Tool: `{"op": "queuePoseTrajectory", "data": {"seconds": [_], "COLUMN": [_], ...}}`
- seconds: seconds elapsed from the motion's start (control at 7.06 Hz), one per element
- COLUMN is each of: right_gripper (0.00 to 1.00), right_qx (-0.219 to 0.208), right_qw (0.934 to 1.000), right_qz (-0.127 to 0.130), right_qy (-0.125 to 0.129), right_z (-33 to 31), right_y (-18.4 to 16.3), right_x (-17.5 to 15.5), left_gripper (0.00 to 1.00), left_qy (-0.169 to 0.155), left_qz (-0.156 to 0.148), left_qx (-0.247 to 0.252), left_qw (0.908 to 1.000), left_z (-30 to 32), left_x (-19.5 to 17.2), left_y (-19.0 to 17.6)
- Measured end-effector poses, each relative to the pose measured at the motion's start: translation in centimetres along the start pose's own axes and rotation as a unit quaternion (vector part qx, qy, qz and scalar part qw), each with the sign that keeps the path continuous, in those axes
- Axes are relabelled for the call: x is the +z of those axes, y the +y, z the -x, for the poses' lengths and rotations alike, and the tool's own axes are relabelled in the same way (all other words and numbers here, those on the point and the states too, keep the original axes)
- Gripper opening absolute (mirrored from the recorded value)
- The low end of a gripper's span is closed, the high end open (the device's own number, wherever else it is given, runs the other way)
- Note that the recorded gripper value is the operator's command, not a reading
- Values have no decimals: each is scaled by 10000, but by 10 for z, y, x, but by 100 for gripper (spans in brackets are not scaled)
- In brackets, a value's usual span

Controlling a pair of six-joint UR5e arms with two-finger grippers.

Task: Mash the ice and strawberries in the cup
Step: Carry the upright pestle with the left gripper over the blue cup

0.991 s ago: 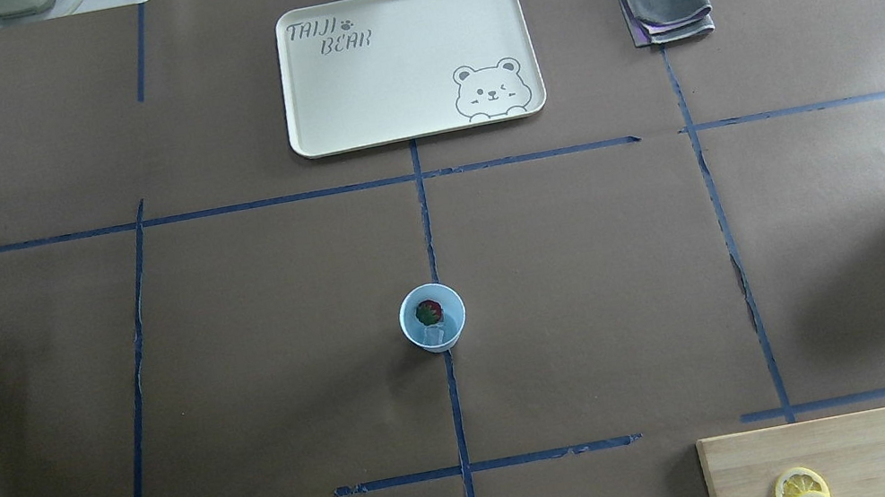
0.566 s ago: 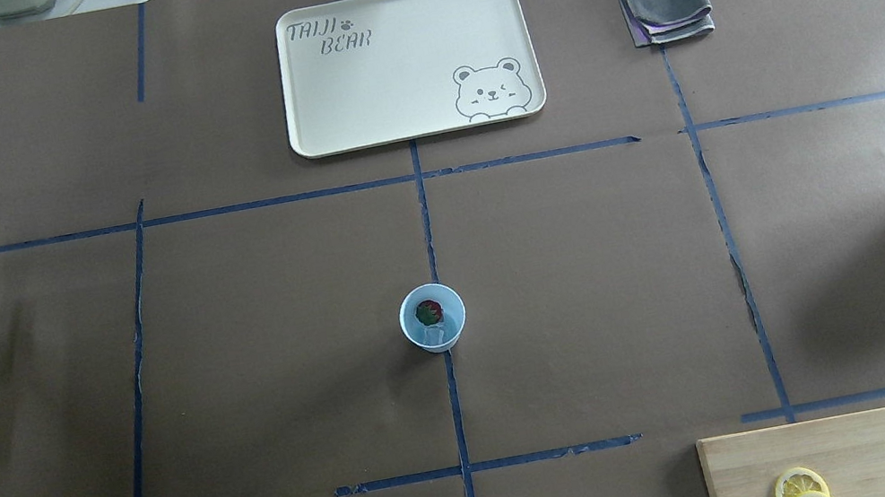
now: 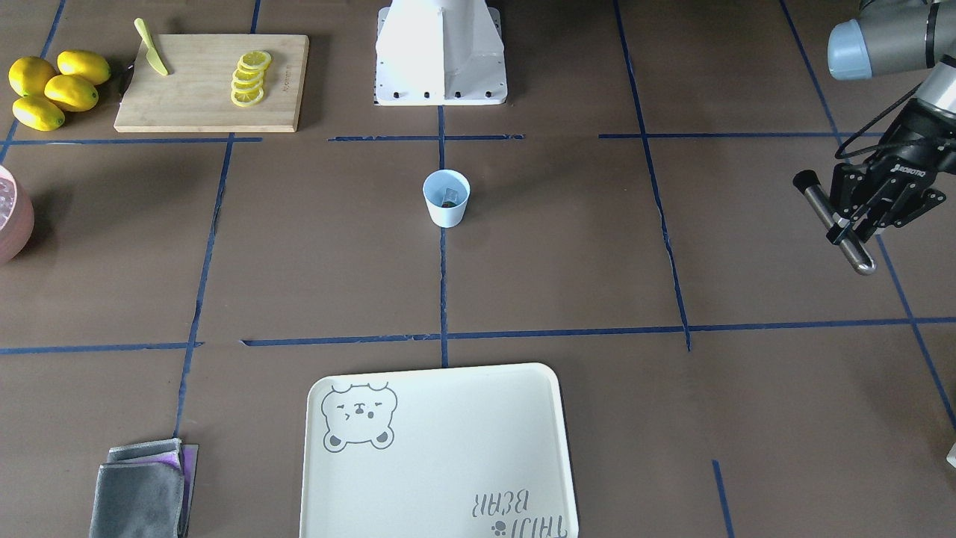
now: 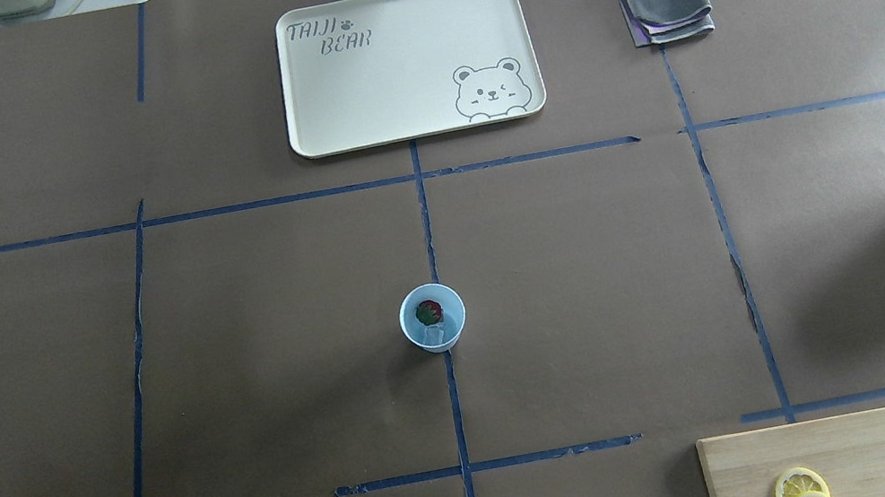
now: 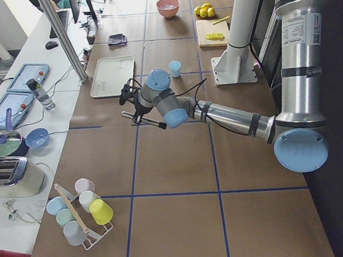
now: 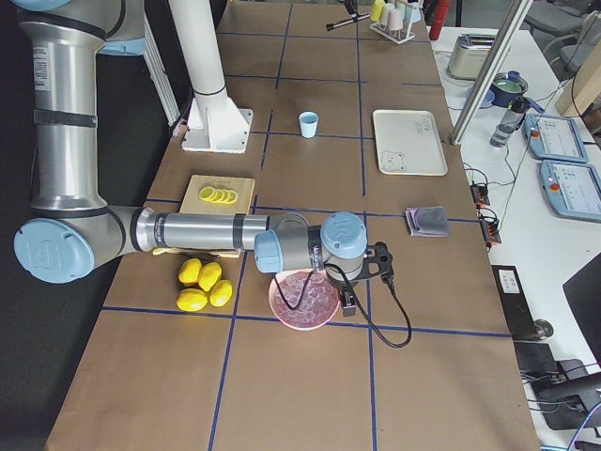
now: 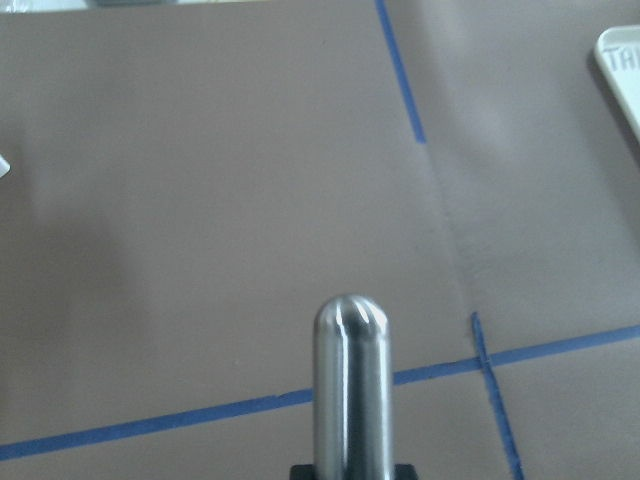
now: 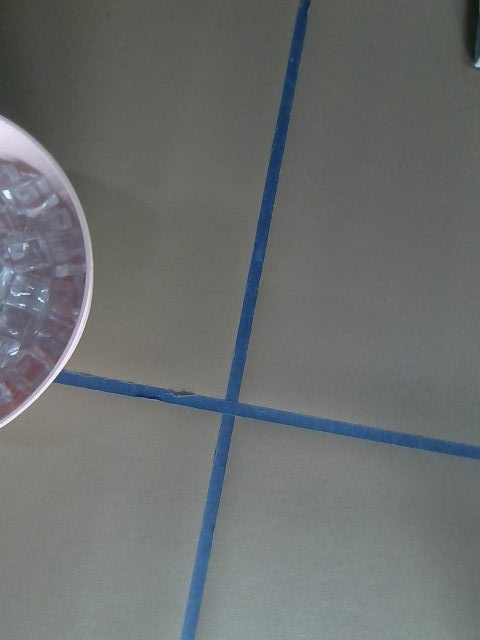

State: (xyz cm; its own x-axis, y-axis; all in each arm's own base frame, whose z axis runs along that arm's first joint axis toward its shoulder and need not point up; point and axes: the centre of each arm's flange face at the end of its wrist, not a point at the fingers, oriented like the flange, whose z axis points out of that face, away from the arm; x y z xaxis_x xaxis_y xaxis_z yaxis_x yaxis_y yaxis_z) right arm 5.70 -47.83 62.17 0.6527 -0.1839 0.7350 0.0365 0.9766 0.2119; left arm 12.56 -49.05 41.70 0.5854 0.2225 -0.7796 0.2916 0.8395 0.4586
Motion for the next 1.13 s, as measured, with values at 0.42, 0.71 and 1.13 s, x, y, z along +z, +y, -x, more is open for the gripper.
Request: {"op": "queuePoseTrajectory", "data": {"seconds": [0.42,0.71,1.13], "right_gripper": [100,100,100], "right_qx": [-26,-63,-75], "right_qw": [10000,10000,9999], "right_qz": [-27,-61,-99], "right_qy": [-11,-10,-3], "right_z": [6,10,15], "right_y": [4,3,1], "right_x": [-5,-9,-12], "left_gripper": [0,0,0], "left_qy": [722,747,1122], "left_qz": [-1034,-1745,-2666], "left_qx": [442,517,773], "left_qw": [9910,9805,9541], "left_z": [-79,-127,-254], "left_x": [-41,-42,6], "left_y": [-16,-7,57]}}
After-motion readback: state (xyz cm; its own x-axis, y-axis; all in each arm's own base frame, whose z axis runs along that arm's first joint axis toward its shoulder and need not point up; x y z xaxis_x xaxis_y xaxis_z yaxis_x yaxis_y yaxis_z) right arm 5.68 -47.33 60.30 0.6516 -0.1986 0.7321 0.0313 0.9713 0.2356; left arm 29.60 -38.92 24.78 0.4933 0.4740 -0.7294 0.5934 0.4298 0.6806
